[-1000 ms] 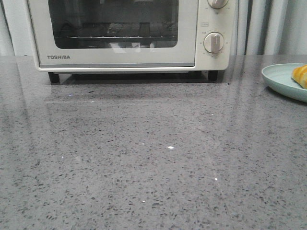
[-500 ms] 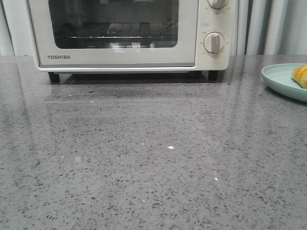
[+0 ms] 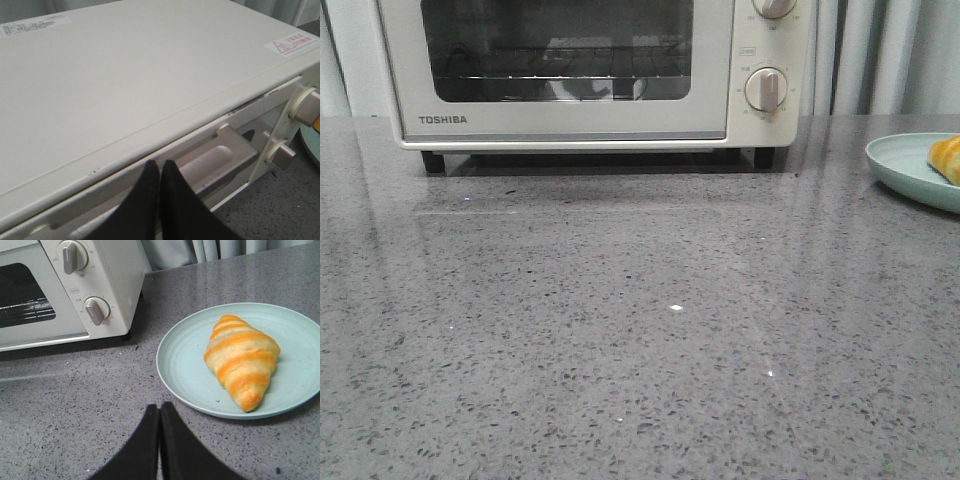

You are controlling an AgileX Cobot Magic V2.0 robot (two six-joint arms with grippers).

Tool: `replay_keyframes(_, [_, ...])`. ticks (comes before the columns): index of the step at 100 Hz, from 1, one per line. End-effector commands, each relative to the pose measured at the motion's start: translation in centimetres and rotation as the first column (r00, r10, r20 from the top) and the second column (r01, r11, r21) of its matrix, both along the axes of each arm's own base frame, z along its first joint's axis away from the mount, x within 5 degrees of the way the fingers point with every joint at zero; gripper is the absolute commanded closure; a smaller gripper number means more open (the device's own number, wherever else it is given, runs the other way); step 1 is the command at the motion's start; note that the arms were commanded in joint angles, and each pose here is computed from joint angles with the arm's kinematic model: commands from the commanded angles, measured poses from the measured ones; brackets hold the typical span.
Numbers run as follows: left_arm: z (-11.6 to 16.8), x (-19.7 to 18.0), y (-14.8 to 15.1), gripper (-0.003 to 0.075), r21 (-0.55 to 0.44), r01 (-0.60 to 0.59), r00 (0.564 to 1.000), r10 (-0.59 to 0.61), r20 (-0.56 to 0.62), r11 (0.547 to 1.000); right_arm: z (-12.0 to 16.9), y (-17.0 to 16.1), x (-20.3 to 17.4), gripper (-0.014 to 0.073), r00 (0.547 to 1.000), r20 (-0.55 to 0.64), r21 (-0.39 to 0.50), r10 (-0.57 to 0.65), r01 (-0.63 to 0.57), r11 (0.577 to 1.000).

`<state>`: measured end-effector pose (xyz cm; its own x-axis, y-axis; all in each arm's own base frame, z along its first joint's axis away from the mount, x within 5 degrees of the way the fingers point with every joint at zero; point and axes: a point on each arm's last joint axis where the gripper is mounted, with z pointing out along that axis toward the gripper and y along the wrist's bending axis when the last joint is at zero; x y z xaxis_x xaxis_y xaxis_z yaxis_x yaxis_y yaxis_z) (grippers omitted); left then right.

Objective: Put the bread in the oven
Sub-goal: 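Move the left gripper down onto the toaster oven door handle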

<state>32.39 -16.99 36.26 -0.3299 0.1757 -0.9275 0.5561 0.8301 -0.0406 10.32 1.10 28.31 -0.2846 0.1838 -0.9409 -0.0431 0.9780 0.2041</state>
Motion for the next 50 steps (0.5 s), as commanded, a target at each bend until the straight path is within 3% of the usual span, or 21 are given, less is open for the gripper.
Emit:
replay_keyframes(1, [1.1,-0.3,0.8,0.0741,-0.008,0.003,1.0,-0.003,-0.012,1.0,1.8,0.1,0.3,0.0643,0.995,0.1,-0.005,0.008,-0.007,1.0])
replay_keyframes(50, [0.0,-0.3,2.3,0.0742,0.029,0.015,0.992,-0.012,-0.126,0.999,2.0,0.1,0.3,0.0643,0.993,0.118,-0.003,0.009,-0.009,1.0])
